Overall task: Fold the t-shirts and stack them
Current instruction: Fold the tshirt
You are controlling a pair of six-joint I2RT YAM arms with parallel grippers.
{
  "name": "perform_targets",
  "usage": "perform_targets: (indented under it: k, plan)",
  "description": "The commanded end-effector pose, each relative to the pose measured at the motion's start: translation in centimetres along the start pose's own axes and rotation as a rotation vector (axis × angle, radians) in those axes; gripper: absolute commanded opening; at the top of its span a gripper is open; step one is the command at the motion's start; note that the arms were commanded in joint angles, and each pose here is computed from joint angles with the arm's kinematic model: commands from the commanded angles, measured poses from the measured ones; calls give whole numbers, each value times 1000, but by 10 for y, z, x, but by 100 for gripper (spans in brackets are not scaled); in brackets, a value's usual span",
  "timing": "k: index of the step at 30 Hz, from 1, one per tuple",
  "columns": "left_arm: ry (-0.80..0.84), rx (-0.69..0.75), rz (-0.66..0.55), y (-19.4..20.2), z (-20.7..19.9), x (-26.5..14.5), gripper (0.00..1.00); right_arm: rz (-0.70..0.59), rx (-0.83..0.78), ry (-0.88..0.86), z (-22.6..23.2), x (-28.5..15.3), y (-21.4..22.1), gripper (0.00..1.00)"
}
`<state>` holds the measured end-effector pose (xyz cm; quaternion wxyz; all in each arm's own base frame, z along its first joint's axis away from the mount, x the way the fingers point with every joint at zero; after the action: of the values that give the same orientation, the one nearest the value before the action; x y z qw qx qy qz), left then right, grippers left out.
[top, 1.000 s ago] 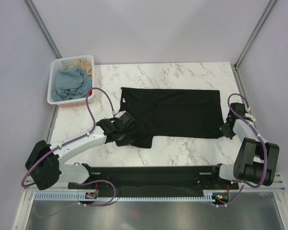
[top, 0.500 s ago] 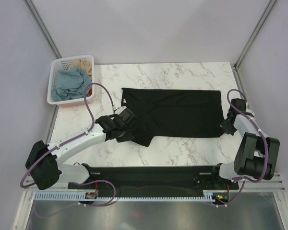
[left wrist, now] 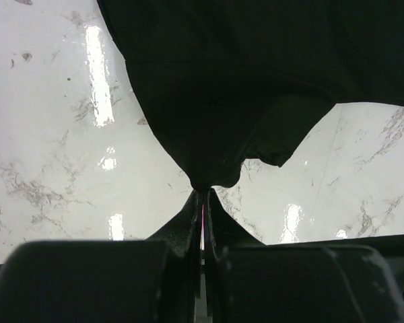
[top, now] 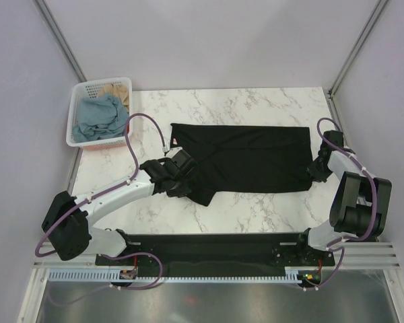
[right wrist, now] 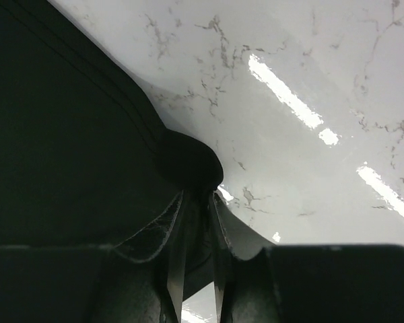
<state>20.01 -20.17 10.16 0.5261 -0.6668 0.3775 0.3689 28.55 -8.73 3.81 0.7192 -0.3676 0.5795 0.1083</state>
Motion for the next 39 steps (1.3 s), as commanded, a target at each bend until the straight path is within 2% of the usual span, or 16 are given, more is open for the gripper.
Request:
perform_targets:
  k: [1,3,8,12,20,25,32,39]
  plan:
    - [44,42,-16,-2,-9,4,2,-35,-8,-55,17,-6,-16,27]
    - [52,47,-14,-2,-10,6,2,-27,-9,-53,17,-7,-13,27]
    - [66,55,-8,-1,-13,7,2,-56,46,112,-12,-19,-16,27]
    - [76,58,-13,-1,-14,5,2,-72,96,180,-21,-35,-23,29]
    - [87,49,-21,-1,-13,2,2,-49,245,122,-19,-55,-5,31]
    - [87,48,-16,0,-12,3,2,-12,290,52,-11,-46,11,31]
    - [92,47,-20,-1,-13,1,2,7,309,63,-14,-27,26,30]
    - [92,51,-22,-2,-13,1,2,-38,307,77,-14,-2,21,29]
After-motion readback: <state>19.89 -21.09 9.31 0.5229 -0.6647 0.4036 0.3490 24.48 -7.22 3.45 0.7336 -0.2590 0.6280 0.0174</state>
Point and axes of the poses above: each gripper's point midway between its finger pads, its own x axis out along the fingers, its own z axis along the line the jaws close on, y = z × x, the point moved 1 cm from there along -x, back along the fingers, and after that the axes turned 1 degree about -x, right-handed, at the moved point
